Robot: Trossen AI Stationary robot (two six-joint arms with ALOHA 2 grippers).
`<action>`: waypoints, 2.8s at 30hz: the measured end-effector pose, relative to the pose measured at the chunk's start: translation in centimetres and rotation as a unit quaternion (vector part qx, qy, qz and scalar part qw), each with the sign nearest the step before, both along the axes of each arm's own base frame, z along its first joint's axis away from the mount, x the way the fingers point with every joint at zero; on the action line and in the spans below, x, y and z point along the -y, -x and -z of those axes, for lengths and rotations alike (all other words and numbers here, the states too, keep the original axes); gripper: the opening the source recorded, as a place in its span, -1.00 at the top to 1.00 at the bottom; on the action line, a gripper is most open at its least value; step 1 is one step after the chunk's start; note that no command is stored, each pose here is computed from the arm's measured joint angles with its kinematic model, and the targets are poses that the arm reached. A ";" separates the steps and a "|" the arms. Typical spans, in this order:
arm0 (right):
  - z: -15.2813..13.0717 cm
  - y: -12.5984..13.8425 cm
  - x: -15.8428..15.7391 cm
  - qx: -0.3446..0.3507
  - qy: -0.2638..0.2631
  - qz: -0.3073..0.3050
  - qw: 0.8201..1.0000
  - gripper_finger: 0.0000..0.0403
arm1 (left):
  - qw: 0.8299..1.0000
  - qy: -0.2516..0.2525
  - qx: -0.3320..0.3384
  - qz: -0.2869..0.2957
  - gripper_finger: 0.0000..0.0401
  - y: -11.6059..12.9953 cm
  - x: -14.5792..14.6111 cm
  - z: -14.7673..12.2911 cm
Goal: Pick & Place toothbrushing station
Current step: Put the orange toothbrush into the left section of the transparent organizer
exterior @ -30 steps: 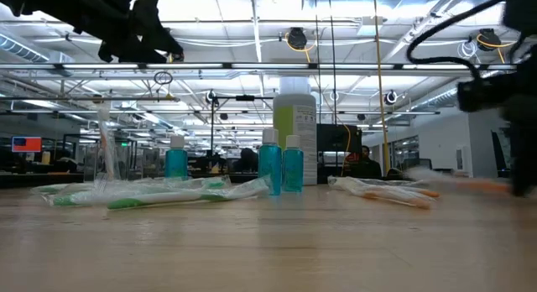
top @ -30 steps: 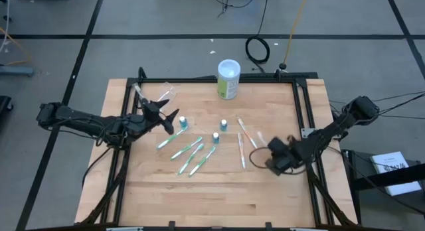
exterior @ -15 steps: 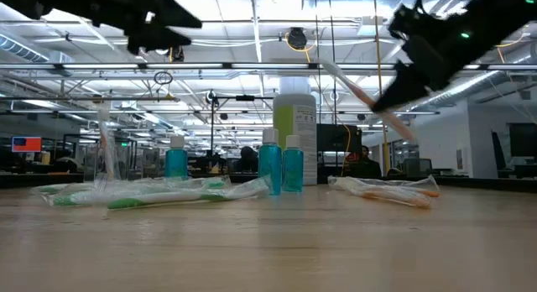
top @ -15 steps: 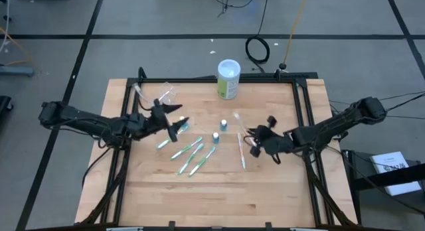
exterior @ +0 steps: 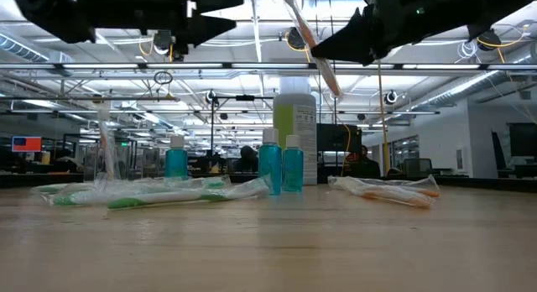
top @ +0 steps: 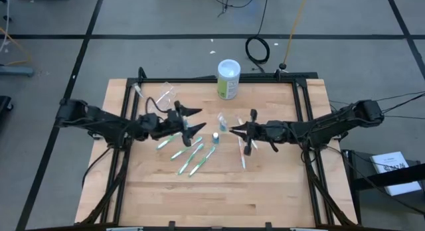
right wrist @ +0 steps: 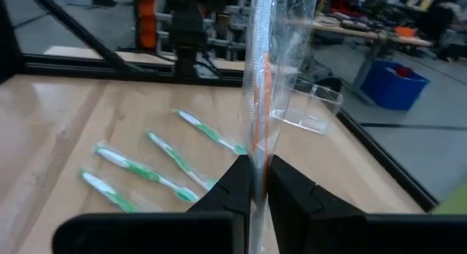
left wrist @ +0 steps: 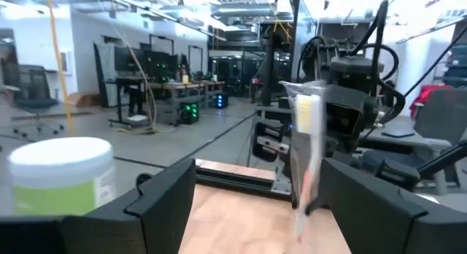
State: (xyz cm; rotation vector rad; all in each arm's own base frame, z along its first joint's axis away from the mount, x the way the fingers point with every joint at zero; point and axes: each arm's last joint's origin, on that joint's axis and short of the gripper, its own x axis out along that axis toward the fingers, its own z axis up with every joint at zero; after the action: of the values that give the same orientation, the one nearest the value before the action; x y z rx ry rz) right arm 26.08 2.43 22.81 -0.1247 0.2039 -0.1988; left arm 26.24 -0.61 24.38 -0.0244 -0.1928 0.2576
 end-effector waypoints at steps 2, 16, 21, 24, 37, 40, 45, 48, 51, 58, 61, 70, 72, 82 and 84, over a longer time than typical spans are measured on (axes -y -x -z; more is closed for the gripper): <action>0.1 -0.2 0.1 0.001 0.008 0.001 1.000 0.90 | 1.000 0.004 0.001 0.012 -0.49 -1.3 -0.1 -0.4; 0.4 -0.4 0.4 -0.003 0.010 0.006 1.000 0.90 | 0.998 -0.053 0.001 0.042 -0.49 -7.8 0.2 -1.6; 0.4 -0.4 0.4 -0.003 0.010 0.007 1.000 0.90 | 0.997 -0.076 -0.002 0.025 -0.48 -7.9 0.2 -1.7; 0.4 -0.4 0.4 -0.003 0.010 0.007 1.000 0.90 | 0.996 -0.087 -0.006 0.004 -0.40 -7.8 0.4 -1.8; 0.3 -0.3 0.4 -0.002 0.010 0.007 1.000 0.85 | 0.999 -0.042 0.005 0.007 0.52 -7.8 0.4 -1.9; 0.4 -0.3 0.4 -0.006 0.019 0.006 1.000 0.71 | 0.999 -0.043 0.005 0.007 0.69 -7.8 0.4 -1.9; 0.2 0.1 0.5 -0.019 0.015 0.008 1.000 0.32 | 0.998 -0.067 -0.004 0.002 0.93 -7.1 0.6 -2.9; -0.3 0.8 0.5 -0.024 0.012 0.018 0.999 0.07 | 0.996 -0.075 -0.028 -0.043 0.95 -5.9 0.7 -4.2; -1.3 1.8 0.6 -0.024 0.012 0.017 0.999 -0.12 | 0.988 -0.075 -0.067 -0.114 0.90 -4.2 0.9 -5.5; -3.2 4.5 1.3 -0.021 0.036 0.080 0.996 -0.26 | 0.967 -0.027 -0.132 -0.218 0.96 1.6 0.7 -8.3; -3.8 5.4 1.7 -0.019 0.059 0.113 0.992 -0.24 | 0.948 0.013 -0.145 -0.282 0.93 4.3 0.1 -8.8; -3.7 6.9 2.9 -0.054 0.058 0.159 0.984 -0.21 | 0.904 0.106 -0.131 -0.394 0.94 10.3 -1.1 -8.5; -3.6 7.0 3.1 -0.054 0.056 0.163 0.984 -0.20 | 0.890 0.109 -0.126 -0.425 0.96 11.4 -1.3 -8.2; -3.4 7.1 3.5 -0.055 0.069 0.170 0.981 -0.20 | 0.855 0.191 -0.072 -0.477 0.97 15.7 -2.0 -6.5; -3.4 7.1 3.6 -0.055 0.068 0.174 0.981 -0.20 | 0.846 0.201 -0.067 -0.490 0.95 16.2 -2.2 -6.1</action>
State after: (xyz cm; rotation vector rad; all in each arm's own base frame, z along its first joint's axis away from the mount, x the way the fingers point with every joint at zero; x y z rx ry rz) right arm 19.00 -1.21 26.22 -0.2365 0.3229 -0.5550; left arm 10.01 1.60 30.50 -0.3321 0.0114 1.3245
